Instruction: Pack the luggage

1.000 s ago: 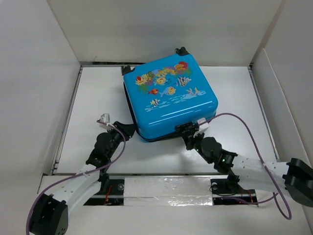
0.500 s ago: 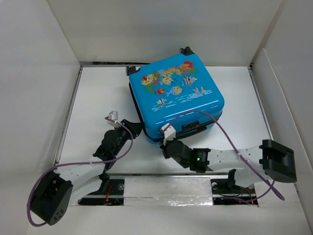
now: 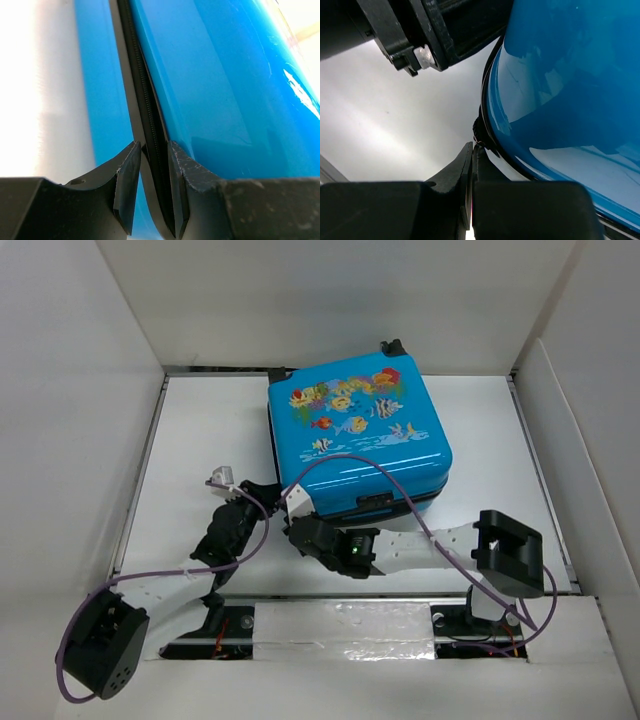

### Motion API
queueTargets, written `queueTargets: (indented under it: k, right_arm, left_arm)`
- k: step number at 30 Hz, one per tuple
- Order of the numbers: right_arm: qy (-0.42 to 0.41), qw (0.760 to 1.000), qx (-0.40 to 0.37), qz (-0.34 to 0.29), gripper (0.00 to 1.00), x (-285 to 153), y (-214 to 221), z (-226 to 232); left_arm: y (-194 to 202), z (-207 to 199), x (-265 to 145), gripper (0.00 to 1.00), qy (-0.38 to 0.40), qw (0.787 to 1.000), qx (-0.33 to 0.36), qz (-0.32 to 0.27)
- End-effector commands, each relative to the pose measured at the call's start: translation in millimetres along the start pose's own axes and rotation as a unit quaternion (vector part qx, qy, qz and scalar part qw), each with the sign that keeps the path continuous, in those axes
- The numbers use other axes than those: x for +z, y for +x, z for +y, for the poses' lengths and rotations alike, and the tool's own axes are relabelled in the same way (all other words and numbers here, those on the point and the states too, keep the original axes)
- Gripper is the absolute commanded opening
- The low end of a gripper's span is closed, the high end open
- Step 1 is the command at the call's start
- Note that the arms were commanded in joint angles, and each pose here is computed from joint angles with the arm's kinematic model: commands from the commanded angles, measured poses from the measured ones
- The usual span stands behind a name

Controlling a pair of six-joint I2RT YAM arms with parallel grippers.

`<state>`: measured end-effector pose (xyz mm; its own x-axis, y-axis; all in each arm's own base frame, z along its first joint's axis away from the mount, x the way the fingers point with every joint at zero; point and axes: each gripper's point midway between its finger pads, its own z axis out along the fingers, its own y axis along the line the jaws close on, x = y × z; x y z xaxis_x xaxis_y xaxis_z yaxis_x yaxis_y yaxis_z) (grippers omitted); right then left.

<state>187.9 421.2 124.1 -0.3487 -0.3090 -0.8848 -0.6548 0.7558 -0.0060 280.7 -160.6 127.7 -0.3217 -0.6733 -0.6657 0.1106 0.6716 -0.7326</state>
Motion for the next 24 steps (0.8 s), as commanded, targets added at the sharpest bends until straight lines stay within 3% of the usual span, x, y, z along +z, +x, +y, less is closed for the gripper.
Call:
queueTargets:
  k: [1, 3, 4, 5, 8, 10, 12, 14, 16, 17, 20, 22, 24]
  right_arm:
    - [-0.206, 0.963, 0.093, -0.144, 0.00, -42, -107, 114]
    - [-0.188, 0.964, 0.103, -0.158, 0.08, -51, -115, 100]
    - [-0.182, 0.967, 0.100, -0.148, 0.16, -51, -97, 92]
    - [-0.181, 0.967, 0.105, -0.144, 0.36, -55, -90, 87]
    - [-0.196, 0.968, 0.112, -0.109, 0.64, -73, -59, 74]
    - [-0.205, 0.968, 0.113, -0.096, 0.70, -91, -50, 70]
    - [-0.199, 0.971, 0.110, -0.077, 0.72, -101, -32, 65]
    - [-0.170, 0.974, 0.126, -0.079, 0.68, -114, -32, 45]
    - [-0.148, 0.977, 0.132, -0.078, 0.57, -120, -18, 26]
    - [-0.124, 0.978, 0.139, -0.091, 0.32, -120, -21, 10]
    - [-0.049, 0.981, 0.161, -0.095, 0.00, -125, -22, -48]
    - [-0.016, 0.979, 0.171, -0.111, 0.00, -139, -33, -82]
    - [0.030, 0.975, 0.172, -0.140, 0.00, -146, -51, -126]
  left_arm:
    - [39, -57, -16, 0.28, 0.121, 0.986, -0.006, 0.115]
    - [35, -53, -17, 0.31, 0.107, 0.988, -0.004, 0.107]
    - [31, -54, -17, 0.34, 0.105, 0.989, 0.001, 0.100]
    - [24, -51, -19, 0.42, 0.092, 0.992, 0.005, 0.087]
    - [7, -46, -24, 0.47, 0.068, 0.995, 0.030, 0.062]
    - [8, -38, -29, 0.47, 0.051, 0.995, 0.042, 0.071]
    - [5, -41, -37, 0.40, 0.061, 0.995, 0.047, 0.070]
    - [15, -39, -47, 0.26, 0.073, 0.992, 0.048, 0.089]
    - [22, -34, -52, 0.20, 0.074, 0.991, 0.046, 0.098]
    - [25, -28, -55, 0.14, 0.072, 0.991, 0.045, 0.099]
    - [23, -26, -53, 0.10, 0.069, 0.993, 0.045, 0.088]
    - [9, -30, -48, 0.10, 0.059, 0.995, 0.046, 0.064]
    - [-20, -38, -38, 0.18, 0.035, 0.999, 0.039, 0.013]
